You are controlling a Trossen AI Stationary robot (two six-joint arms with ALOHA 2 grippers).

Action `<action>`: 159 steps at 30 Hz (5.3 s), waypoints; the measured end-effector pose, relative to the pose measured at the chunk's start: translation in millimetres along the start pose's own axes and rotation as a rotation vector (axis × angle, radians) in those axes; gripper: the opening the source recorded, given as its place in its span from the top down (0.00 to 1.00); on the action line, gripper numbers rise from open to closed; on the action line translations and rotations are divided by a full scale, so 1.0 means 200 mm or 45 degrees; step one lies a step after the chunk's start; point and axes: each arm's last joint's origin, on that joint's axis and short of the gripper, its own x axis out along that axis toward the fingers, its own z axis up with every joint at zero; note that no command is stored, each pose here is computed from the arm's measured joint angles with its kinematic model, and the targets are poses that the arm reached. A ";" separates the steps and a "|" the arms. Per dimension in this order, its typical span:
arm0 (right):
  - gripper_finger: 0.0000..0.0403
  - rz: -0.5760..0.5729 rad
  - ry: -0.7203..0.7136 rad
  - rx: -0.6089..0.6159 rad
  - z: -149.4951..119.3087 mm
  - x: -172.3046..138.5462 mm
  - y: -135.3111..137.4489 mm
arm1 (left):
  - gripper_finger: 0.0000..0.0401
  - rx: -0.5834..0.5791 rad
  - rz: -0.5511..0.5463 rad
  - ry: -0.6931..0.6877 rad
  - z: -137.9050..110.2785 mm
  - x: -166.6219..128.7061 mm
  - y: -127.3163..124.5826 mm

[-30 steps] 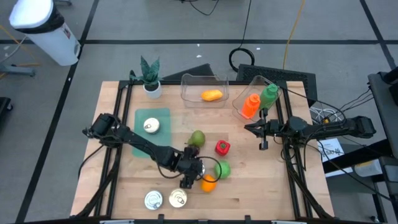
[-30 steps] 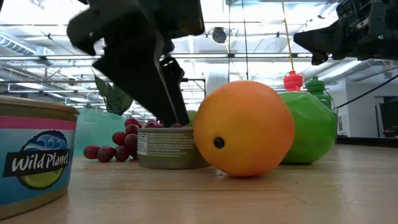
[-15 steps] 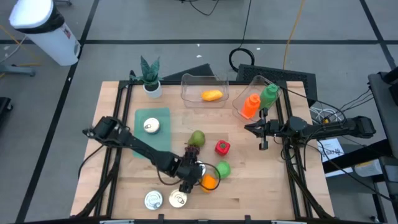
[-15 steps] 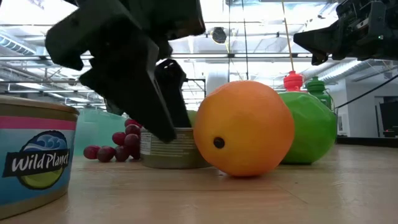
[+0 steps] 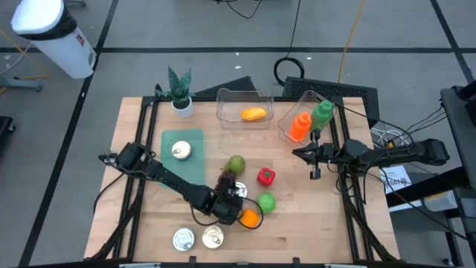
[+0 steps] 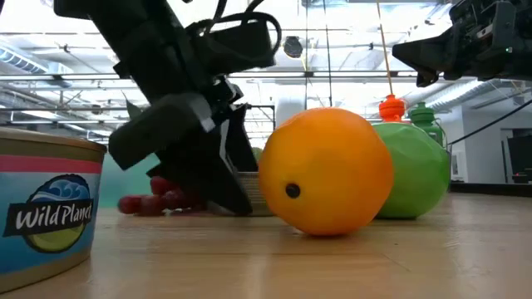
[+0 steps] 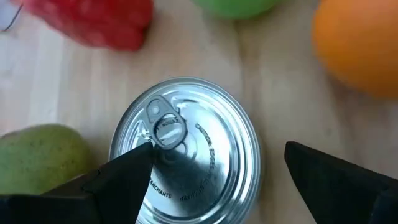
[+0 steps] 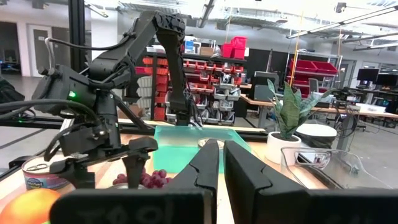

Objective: Pick & Place Food Item
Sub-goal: Put the green tuna can into the green bin

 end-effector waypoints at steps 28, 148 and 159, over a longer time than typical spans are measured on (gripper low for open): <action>0.97 0.000 0.003 0.000 0.00 0.00 0.00 | 0.99 -0.135 0.023 -0.002 0.01 0.00 0.03; 0.97 0.000 0.007 0.000 0.00 0.00 0.00 | 0.47 -1.107 -0.467 0.352 -0.33 -0.19 -0.02; 0.97 0.000 0.008 0.000 0.00 0.00 0.00 | 0.93 -1.155 -0.435 0.342 -0.32 -0.17 0.02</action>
